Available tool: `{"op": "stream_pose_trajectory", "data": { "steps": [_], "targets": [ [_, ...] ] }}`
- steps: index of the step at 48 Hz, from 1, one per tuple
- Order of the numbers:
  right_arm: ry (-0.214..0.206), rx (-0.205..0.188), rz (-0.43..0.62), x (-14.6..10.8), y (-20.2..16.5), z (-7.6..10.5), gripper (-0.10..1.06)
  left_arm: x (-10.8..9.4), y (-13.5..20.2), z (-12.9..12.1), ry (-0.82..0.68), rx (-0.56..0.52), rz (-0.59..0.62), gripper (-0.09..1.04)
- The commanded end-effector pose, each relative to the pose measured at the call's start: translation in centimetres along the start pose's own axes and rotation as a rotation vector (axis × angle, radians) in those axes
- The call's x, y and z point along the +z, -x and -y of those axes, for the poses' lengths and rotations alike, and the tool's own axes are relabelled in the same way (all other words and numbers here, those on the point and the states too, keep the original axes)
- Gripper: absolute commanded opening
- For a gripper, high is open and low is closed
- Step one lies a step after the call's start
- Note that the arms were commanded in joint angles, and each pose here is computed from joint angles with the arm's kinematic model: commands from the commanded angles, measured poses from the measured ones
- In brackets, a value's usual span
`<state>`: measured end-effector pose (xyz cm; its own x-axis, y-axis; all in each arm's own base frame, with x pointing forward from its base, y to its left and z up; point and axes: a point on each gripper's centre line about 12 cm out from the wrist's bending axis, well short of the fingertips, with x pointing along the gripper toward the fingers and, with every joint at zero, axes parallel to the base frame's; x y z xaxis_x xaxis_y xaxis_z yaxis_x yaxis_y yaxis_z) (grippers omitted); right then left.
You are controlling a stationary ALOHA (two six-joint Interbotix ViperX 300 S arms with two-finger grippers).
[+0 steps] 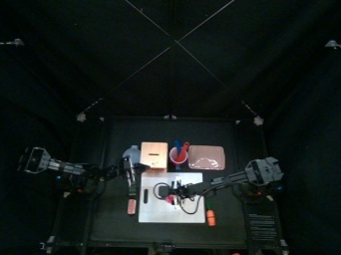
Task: Get the cutter from the drawer then cut the dough then place the extra dough in the bowl
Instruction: Cut the dough
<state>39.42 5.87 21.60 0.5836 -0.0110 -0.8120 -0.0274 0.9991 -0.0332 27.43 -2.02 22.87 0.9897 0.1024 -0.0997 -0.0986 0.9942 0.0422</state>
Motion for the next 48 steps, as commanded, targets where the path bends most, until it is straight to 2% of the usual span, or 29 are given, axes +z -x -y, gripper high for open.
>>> {"op": "stream_pose_trajectory", "data": {
  "steps": [1, 6, 10, 14, 27, 31, 33, 38, 42, 48],
  "targets": [
    [-0.002, 0.029, 0.177, -0.4, 3.4, 0.7, 0.98, 1.9, -0.6, 1.5, -0.013, -0.052, 0.060, 0.46],
    [-0.030, 0.049, 0.262, -1.8, 4.3, 1.5, 0.98, 1.8, -1.0, 2.4, -0.016, -0.079, 0.063, 0.46],
    [-0.059, 0.079, 0.343, -2.7, 4.6, 1.8, 0.98, 1.0, -1.8, 3.0, -0.010, -0.085, 0.038, 0.47],
    [-0.067, 0.109, 0.443, -3.7, 4.5, 1.9, 0.98, 0.1, -2.9, 3.9, 0.002, -0.098, 0.004, 0.49],
    [-0.074, 0.179, 0.678, -6.8, 3.3, 2.2, 0.98, -2.4, -6.5, 6.4, 0.039, -0.107, -0.042, 0.81],
    [-0.077, 0.194, 0.728, -7.5, 2.9, 2.2, 0.98, -3.2, -6.9, 7.3, 0.021, -0.103, 0.003, 0.83],
    [-0.066, 0.198, 0.742, -7.8, 2.5, 2.1, 0.98, -3.7, -7.0, 8.0, 0.010, -0.101, 0.046, 0.83],
    [-0.071, 0.173, 0.750, -8.2, 1.2, 2.2, 0.98, -5.8, -7.0, 9.3, 0.009, -0.084, 0.102, 0.83],
    [-0.095, 0.121, 0.743, -8.6, -0.5, 2.6, 0.98, -7.6, -7.2, 9.9, 0.046, -0.055, 0.111, 0.83],
    [-0.105, 0.087, 0.762, -8.8, -2.3, 1.9, 0.98, -10.1, -8.0, 10.1, 0.073, -0.020, 0.066, 0.83]
  ]
}}
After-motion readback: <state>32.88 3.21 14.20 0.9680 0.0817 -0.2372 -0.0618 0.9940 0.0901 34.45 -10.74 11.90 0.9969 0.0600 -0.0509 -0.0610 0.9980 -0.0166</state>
